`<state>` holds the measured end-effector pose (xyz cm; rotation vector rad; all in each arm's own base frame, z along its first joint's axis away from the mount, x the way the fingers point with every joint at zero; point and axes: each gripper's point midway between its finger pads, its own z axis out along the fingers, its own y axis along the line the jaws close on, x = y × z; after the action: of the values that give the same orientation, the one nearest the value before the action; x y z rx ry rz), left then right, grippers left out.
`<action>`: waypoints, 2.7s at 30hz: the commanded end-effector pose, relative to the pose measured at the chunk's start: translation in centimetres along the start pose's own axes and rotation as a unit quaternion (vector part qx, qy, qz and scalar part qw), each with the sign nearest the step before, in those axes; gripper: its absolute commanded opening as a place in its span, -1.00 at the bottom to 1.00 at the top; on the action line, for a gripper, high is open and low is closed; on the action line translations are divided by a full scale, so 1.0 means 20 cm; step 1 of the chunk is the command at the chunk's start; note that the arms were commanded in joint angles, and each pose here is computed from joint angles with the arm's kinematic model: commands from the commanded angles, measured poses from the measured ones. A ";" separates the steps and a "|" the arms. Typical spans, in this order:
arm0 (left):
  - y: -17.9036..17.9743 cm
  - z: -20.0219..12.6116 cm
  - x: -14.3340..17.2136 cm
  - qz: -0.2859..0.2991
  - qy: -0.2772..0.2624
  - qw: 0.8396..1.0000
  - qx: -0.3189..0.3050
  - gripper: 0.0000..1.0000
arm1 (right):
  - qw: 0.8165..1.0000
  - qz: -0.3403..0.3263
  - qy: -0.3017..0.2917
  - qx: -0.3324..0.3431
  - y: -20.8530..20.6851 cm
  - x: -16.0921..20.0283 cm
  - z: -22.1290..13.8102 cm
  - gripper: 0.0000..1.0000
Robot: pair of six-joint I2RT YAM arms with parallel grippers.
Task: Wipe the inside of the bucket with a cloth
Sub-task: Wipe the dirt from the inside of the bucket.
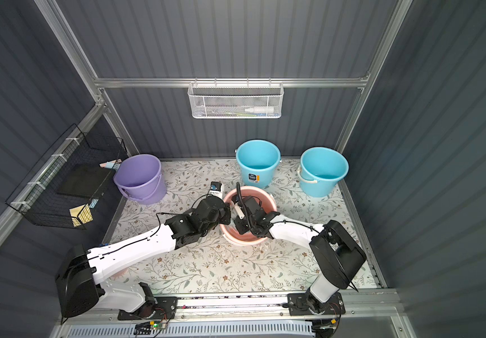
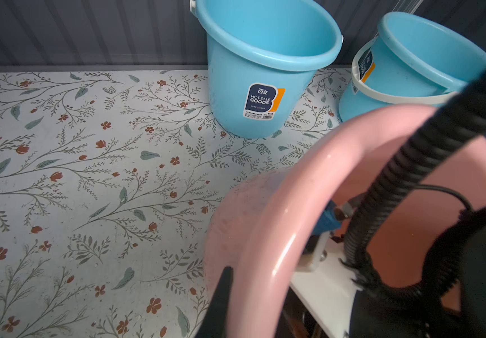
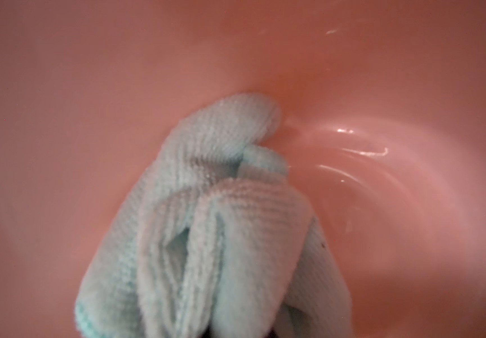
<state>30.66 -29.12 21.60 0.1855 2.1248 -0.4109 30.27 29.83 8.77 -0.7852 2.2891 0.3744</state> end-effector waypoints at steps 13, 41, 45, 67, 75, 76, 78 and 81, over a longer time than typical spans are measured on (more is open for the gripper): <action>-0.10 -0.05 0.06 0.007 0.025 0.998 0.050 -1.00 | 0.949 -0.178 -0.011 0.259 -0.37 -0.14 -0.19 -1.00; -0.11 -0.03 0.05 0.022 0.024 0.999 0.043 -1.00 | 0.919 -0.185 0.305 -0.170 0.20 0.58 -0.41 -1.00; -0.11 -0.01 0.07 0.023 0.029 0.998 0.045 -1.00 | 0.947 -0.150 0.214 -0.187 0.27 0.42 -0.33 -1.00; -0.10 -0.03 0.09 0.013 0.027 0.998 0.052 -1.00 | 0.987 -0.073 -0.138 0.033 -0.02 -0.19 -0.19 -1.00; -0.10 -0.03 0.09 0.012 0.029 0.998 0.051 -1.00 | 0.971 -0.100 -0.185 0.113 -0.13 -0.28 -0.25 -1.00; -0.10 -0.03 0.09 0.011 0.028 0.998 0.052 -1.00 | 0.969 -0.104 -0.189 0.121 -0.14 -0.30 -0.26 -1.00; -0.10 -0.03 0.10 0.011 0.028 0.998 0.052 -1.00 | 0.965 -0.115 -0.192 0.139 -0.16 -0.31 -0.28 -1.00; -0.09 -0.03 0.10 0.011 0.029 0.998 0.050 -1.00 | 0.958 -0.131 -0.182 0.177 -0.22 -0.31 -0.30 -1.00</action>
<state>29.82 -31.44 23.19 0.2937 2.0553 -0.5071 30.31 25.86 9.31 -0.9481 2.0455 0.0281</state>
